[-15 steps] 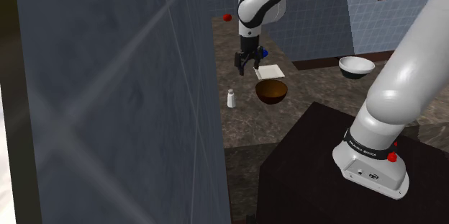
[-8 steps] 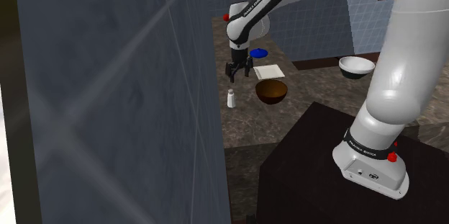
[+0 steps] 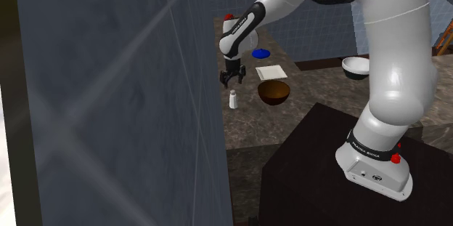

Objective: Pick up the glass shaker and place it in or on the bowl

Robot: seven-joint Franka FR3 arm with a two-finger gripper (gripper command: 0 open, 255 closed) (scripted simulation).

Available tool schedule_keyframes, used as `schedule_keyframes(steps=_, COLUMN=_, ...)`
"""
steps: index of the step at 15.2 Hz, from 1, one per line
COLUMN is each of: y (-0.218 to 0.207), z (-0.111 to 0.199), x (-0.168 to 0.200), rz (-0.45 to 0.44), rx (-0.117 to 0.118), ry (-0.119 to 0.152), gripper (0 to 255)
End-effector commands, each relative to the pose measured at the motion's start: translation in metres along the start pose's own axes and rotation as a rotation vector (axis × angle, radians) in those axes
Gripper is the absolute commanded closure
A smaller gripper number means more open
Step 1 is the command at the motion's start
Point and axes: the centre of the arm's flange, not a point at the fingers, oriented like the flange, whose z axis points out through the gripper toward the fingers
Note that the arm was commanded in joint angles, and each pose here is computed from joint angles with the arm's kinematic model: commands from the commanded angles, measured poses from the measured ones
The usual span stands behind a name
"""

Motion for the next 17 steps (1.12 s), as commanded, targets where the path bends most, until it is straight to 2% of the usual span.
schedule_keyframes(steps=1, y=-0.001, z=0.011, x=0.01, rz=0.007, rx=0.0, ry=0.004, gripper=0)
schedule_keyframes(steps=8, y=-0.001, z=0.051, x=0.01, rz=0.007, rx=0.0, ry=0.004, gripper=0)
schedule_keyframes(steps=16, y=-0.001, z=0.051, x=0.01, rz=0.007, rx=0.0, ry=0.003, gripper=0)
schedule_keyframes(steps=17, y=-0.001, z=0.051, x=0.01, rz=0.007, rx=0.0, ry=0.003, gripper=255)
